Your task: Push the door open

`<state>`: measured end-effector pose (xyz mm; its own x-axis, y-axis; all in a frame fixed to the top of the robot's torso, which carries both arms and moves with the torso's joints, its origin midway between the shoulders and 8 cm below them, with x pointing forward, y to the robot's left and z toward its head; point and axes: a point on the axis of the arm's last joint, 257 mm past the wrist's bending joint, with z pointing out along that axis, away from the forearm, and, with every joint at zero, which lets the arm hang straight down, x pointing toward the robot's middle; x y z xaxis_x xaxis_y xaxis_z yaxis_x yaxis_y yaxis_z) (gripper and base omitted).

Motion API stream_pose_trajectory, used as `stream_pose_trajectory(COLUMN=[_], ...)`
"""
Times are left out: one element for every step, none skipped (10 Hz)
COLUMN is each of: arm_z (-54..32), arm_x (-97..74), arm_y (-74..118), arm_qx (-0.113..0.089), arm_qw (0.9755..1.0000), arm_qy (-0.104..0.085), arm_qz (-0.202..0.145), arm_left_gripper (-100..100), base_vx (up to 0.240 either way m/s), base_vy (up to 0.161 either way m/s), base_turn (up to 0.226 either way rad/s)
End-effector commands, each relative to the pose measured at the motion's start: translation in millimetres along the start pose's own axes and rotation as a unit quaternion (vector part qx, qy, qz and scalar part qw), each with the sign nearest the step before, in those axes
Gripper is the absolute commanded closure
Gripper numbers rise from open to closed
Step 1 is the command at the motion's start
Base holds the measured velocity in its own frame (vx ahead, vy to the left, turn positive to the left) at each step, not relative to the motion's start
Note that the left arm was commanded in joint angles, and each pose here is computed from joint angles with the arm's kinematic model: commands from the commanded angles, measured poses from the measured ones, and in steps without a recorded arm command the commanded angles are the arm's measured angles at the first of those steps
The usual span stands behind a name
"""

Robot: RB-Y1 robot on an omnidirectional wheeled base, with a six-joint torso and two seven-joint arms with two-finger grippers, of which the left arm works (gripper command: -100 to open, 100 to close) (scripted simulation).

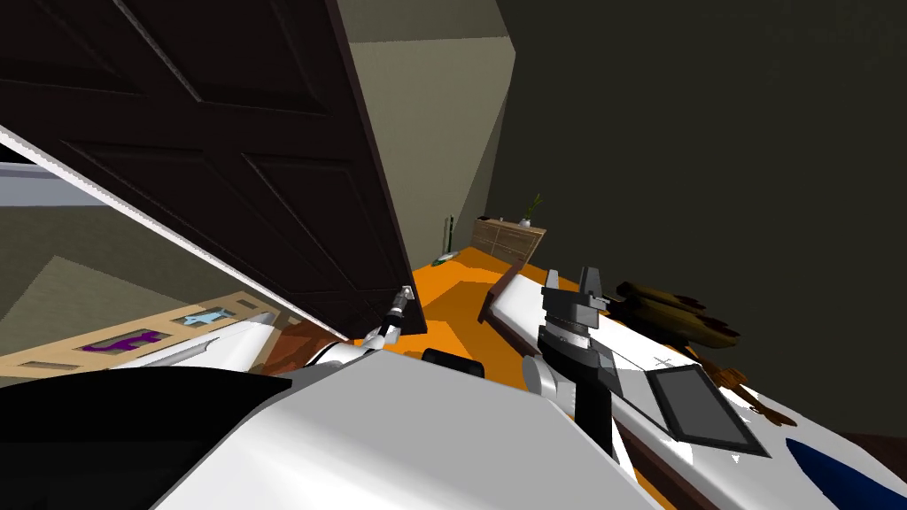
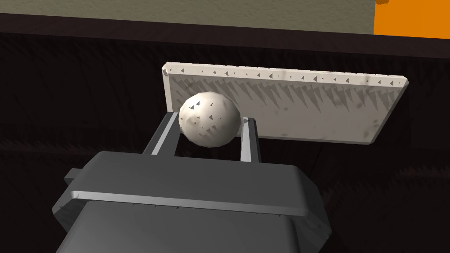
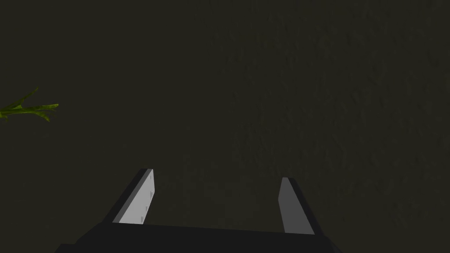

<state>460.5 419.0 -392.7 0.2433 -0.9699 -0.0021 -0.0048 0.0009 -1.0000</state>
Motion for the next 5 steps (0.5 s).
stream_pose_trajectory(arm_z=[0.7, 1.3, 0.3, 0.0, -0.6], arm_x=[1.6, -0.7, -9.0, -11.2, -15.9], arm_y=[-0.6, -1.7, -1.7, -1.7, -1.7], arm_qx=[0.002, 0.003, 0.003, 0.003, 0.003], arm_qw=[1.0000, 1.0000, 0.9999, 0.9999, 0.9998], arm_qy=[0.002, 0.000, -0.011, -0.014, -0.020], arm_qz=[-0.001, 0.000, 0.000, 0.000, 0.000], arm_left_gripper=[100, 100, 100, 100, 100], base_vx=[0.006, 0.003, 0.092, 0.169, 0.183], base_vy=[0.016, 0.010, -0.001, -0.028, -0.051], base_turn=[-0.027, -0.008, 0.025, 0.038, 0.047])
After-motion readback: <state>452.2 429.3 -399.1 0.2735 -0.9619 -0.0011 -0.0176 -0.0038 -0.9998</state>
